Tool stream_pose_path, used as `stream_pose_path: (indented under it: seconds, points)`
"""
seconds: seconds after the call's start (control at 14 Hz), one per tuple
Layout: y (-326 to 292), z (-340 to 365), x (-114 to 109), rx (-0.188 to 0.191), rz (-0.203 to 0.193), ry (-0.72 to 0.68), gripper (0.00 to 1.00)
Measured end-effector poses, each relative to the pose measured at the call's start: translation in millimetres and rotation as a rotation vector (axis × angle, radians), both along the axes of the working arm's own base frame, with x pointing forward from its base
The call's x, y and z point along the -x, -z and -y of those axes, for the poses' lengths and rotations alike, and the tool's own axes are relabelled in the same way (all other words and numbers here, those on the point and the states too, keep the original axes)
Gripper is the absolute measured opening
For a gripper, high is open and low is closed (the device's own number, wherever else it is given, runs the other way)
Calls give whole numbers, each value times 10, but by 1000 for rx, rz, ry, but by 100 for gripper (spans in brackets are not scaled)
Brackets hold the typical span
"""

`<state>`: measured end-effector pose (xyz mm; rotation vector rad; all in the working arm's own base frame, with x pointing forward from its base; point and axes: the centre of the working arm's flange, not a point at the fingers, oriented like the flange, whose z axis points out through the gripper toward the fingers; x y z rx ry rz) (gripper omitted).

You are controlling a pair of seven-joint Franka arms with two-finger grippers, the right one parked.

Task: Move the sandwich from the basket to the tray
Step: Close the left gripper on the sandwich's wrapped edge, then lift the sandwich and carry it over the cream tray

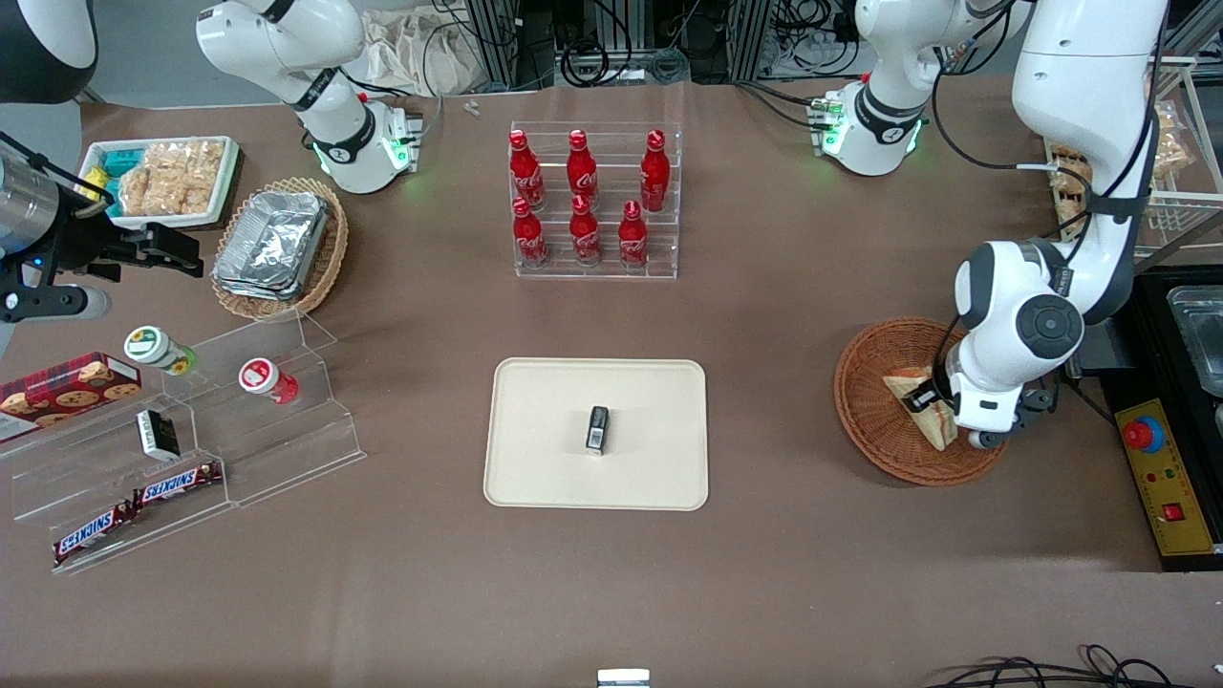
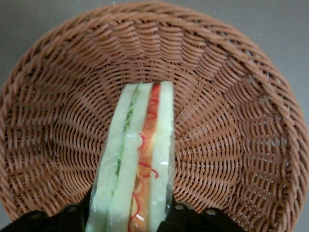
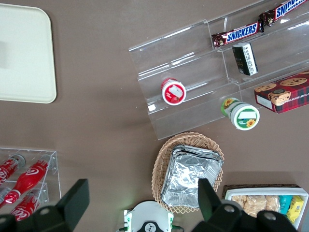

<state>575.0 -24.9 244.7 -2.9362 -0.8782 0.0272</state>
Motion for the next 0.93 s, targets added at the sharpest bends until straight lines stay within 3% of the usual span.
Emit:
stream_pose_path:
  seconds: [0.14, 0.36, 0.5, 0.93]
  points:
    - [-203, 1, -26, -1, 7, -2, 37]
    - [-987, 117, -96, -4, -37, 49, 30]
    - [-1520, 484, -118, 7, -45, 152, 20]
    - [-1778, 2206, 101, 128, -29, 492, 20]
